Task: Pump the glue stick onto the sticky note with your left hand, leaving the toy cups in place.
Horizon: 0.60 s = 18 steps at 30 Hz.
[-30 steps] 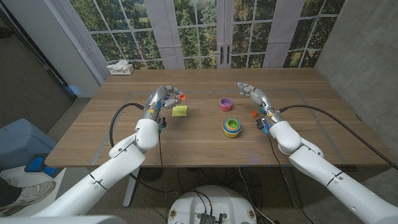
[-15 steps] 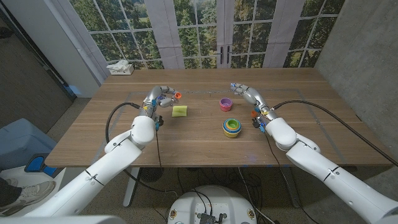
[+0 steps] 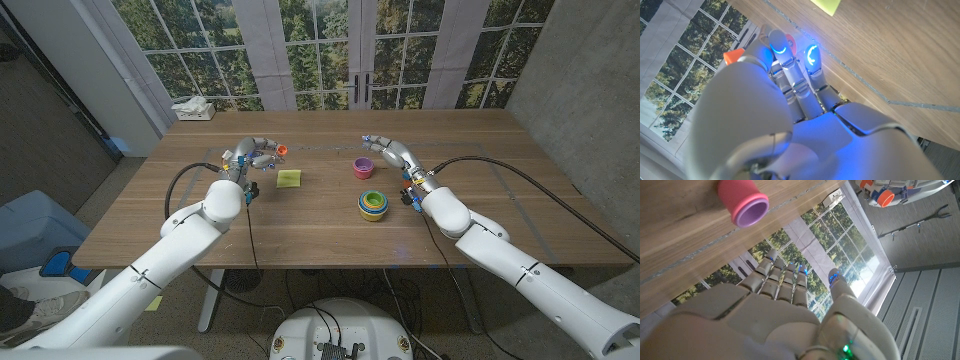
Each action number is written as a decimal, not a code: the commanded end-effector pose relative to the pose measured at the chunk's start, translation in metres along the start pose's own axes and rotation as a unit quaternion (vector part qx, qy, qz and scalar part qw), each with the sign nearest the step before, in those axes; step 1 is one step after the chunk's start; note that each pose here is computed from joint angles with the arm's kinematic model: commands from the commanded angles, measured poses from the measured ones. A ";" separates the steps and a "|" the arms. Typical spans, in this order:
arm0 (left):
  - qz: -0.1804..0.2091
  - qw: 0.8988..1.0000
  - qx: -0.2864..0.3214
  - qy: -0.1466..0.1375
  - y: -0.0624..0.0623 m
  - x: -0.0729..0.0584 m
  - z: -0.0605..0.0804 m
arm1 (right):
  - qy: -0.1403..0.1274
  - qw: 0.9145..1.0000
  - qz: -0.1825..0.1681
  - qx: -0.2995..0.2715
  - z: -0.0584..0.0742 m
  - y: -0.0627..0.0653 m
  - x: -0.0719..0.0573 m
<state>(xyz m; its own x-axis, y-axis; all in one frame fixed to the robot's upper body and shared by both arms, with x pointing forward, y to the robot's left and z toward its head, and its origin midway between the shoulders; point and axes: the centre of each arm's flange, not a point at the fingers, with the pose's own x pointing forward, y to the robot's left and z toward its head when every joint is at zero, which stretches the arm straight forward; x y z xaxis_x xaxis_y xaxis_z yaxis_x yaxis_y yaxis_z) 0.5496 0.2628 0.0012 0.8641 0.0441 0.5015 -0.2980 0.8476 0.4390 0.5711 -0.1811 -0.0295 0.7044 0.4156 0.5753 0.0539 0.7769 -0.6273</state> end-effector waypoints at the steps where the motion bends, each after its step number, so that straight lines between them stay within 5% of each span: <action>1: -0.022 0.999 -0.036 0.027 0.010 0.007 0.000 | -0.009 0.999 0.022 -0.046 0.004 0.009 0.008; 18: -0.046 0.996 -0.056 0.053 0.017 0.017 0.000 | -0.030 0.990 0.040 -0.133 0.017 0.022 0.017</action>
<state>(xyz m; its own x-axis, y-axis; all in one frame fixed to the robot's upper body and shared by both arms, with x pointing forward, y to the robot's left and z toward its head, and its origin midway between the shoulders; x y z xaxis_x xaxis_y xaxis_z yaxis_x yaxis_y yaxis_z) 0.5552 0.2734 0.0131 0.9066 0.0270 0.4212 -0.2154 0.8878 0.4068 0.5740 -0.1613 -0.0288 0.6864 0.4751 0.5505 0.1276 0.6666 -0.7344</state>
